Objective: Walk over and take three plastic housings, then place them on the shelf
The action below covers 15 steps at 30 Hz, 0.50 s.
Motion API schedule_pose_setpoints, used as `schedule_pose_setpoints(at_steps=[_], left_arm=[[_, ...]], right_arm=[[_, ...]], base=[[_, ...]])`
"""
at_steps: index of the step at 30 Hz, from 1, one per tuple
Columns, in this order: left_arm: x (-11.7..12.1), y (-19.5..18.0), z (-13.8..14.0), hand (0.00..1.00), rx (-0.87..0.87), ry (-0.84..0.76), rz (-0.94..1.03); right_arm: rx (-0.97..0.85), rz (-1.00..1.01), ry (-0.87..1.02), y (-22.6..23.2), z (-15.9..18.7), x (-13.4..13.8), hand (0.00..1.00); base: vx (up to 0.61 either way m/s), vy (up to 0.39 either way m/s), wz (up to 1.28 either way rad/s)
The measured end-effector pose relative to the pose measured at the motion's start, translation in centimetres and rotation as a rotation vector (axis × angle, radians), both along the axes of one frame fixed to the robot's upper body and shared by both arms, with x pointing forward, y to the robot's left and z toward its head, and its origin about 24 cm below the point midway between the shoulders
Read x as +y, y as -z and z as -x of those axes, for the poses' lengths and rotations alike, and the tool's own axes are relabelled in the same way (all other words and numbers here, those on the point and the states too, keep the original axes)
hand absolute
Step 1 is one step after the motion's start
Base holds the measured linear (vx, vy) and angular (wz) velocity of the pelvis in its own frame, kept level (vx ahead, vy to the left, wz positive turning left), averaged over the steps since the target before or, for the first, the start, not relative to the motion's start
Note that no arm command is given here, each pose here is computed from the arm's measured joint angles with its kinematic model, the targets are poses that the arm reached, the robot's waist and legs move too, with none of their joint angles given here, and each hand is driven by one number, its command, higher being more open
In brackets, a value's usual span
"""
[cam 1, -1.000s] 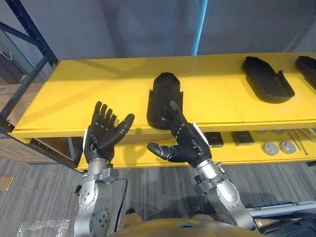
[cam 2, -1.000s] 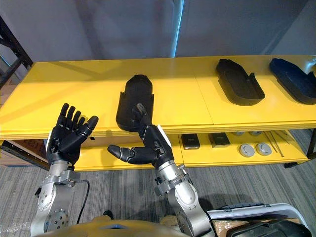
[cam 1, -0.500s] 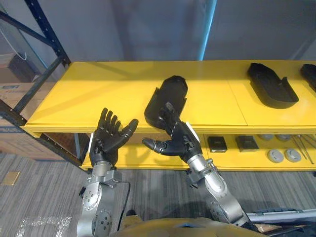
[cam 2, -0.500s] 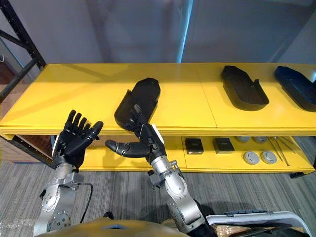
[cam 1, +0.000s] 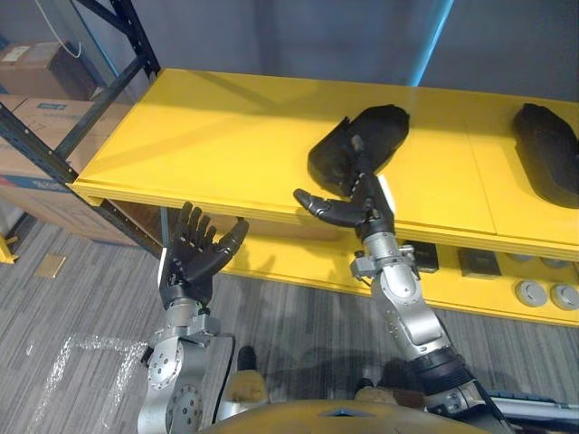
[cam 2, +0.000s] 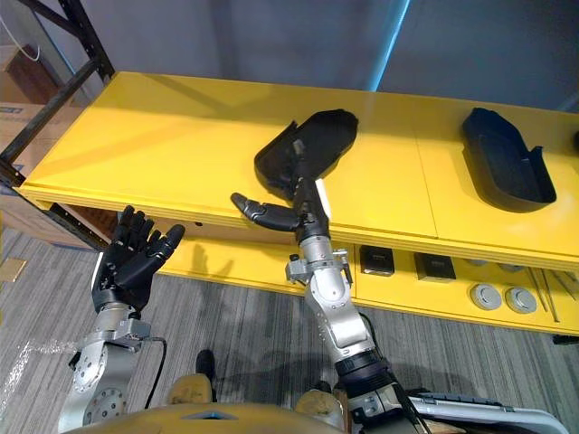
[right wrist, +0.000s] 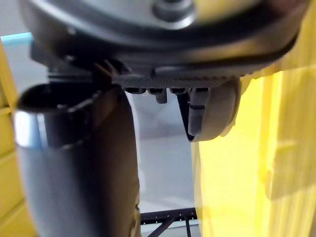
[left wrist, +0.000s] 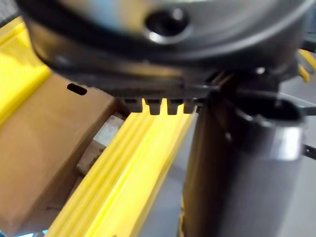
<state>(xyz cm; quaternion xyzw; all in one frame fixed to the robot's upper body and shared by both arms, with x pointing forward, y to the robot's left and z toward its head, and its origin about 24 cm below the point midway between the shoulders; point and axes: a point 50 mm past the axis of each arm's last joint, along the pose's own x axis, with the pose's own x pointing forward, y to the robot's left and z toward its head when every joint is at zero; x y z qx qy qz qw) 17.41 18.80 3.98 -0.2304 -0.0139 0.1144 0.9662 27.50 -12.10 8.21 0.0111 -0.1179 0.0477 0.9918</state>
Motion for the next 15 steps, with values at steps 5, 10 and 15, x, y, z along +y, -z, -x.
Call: schedule_pose_setpoints(at_steps=[5, 10, 15], left_arm=[[0.3, -0.1, 0.0, 1.00, -0.013, 0.008, -0.008], [0.1, -0.1, 0.0, 1.00, -0.025, 0.035, -0.011], [0.2, -0.1, 0.2, 1.00, -0.024, 0.034, -0.013]], right_arm=[[-0.020, 0.001, 0.049, -0.6, -0.5, -1.1, 1.00], [-0.025, 0.059, 0.090, -0.8, -0.6, -2.4, 1.00], [-0.068, 0.071, 0.124, -2.1, -0.1, -3.7, 1.00]], base=[[0.00, -0.001, 0.01], [-0.01, -0.003, 0.02], [-0.02, -0.001, 0.00]])
